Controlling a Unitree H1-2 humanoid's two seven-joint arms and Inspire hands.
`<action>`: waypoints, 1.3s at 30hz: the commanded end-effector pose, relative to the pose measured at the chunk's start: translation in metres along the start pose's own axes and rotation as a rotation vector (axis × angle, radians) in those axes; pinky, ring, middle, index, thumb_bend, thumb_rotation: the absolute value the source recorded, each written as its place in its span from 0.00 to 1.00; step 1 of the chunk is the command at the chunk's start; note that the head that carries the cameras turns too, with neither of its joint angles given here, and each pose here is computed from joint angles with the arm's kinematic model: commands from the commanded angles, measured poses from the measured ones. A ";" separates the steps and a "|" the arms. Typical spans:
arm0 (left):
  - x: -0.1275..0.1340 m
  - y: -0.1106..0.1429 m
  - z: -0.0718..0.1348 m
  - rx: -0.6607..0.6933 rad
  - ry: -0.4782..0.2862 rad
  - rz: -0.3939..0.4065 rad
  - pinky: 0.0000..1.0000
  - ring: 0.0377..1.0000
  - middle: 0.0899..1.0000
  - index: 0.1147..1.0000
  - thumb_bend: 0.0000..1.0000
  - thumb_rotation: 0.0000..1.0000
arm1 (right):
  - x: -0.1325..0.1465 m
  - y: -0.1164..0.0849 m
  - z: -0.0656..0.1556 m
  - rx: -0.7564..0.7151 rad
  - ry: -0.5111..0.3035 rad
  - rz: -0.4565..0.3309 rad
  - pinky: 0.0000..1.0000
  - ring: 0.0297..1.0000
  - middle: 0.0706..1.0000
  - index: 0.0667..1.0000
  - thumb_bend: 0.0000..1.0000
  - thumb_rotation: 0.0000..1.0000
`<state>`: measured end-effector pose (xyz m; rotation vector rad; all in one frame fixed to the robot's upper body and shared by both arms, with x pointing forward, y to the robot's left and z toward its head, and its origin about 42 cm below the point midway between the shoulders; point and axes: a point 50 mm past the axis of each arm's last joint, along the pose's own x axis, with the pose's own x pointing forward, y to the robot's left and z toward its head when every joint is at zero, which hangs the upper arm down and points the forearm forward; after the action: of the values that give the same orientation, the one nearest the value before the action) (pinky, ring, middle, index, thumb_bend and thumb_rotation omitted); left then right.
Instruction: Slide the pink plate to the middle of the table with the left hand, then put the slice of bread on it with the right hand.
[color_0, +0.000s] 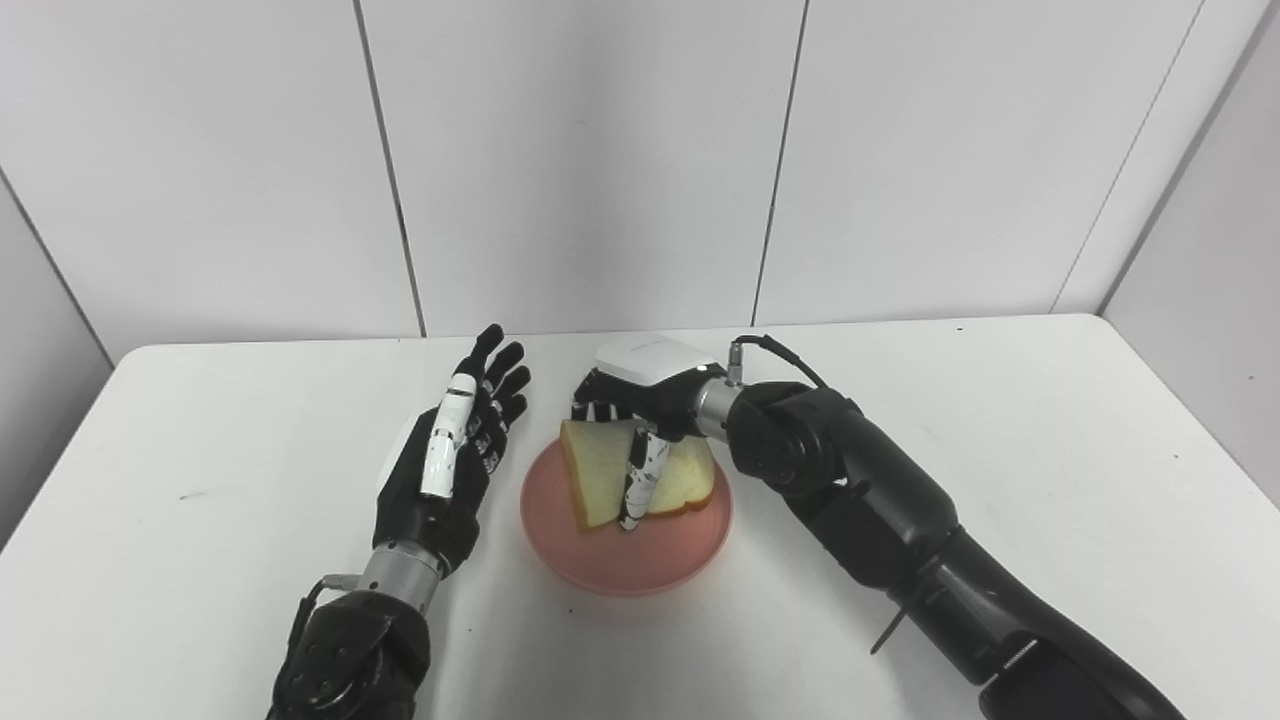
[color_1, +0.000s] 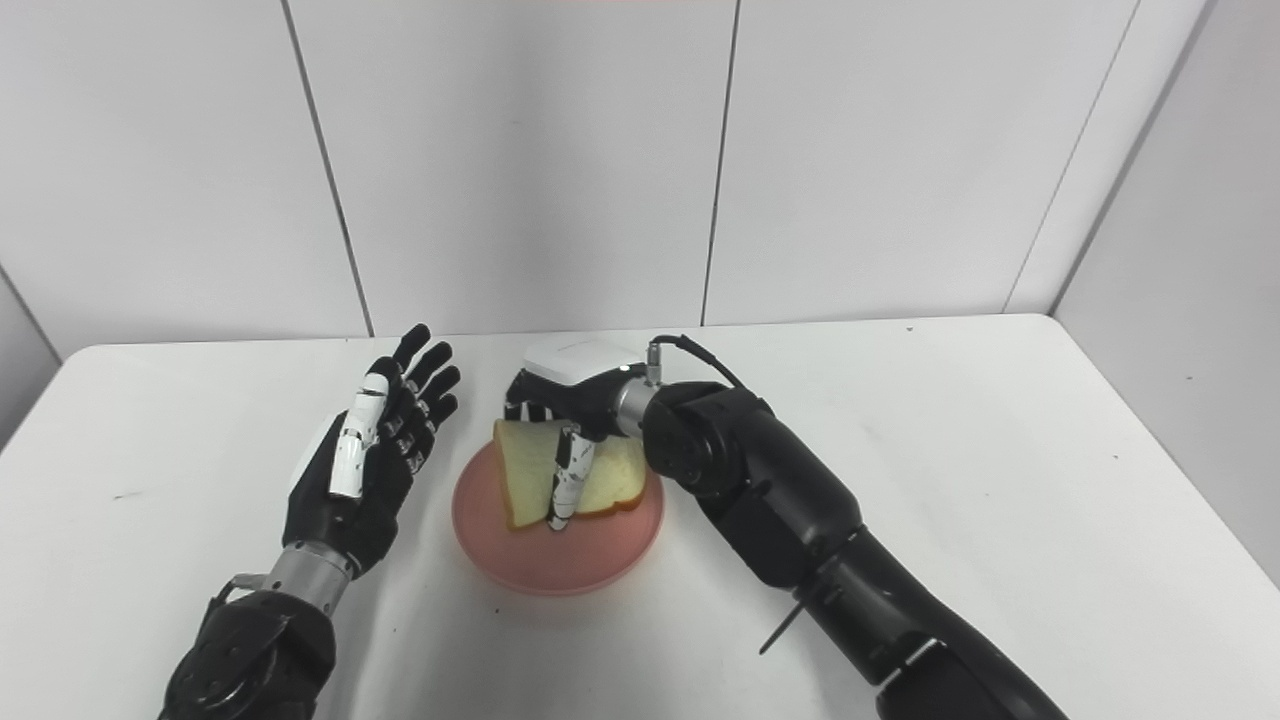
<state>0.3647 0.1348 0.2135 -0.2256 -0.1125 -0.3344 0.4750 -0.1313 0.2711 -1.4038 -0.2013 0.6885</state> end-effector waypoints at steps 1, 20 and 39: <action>0.009 -0.008 0.026 0.024 -0.098 -0.030 0.99 0.96 0.96 0.95 0.40 1.00 | 0.002 -0.019 0.010 -0.041 -0.049 -0.069 0.38 0.38 0.47 0.49 0.52 0.00; 0.010 -0.007 0.033 0.038 -0.107 -0.001 0.95 0.94 0.94 0.93 0.40 1.00 | -0.015 -0.028 0.037 -0.019 -0.070 0.056 0.82 0.97 0.99 0.98 0.98 0.41; 0.010 0.001 0.039 0.060 -0.119 0.016 0.97 0.95 0.94 0.93 0.41 1.00 | -0.048 -0.068 0.046 -0.074 -0.054 -0.010 1.00 1.00 1.00 1.00 1.00 0.39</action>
<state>0.3669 0.1440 0.2274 -0.1950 -0.1563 -0.2888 0.4329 -0.1186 0.3189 -1.4617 -0.2280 0.7930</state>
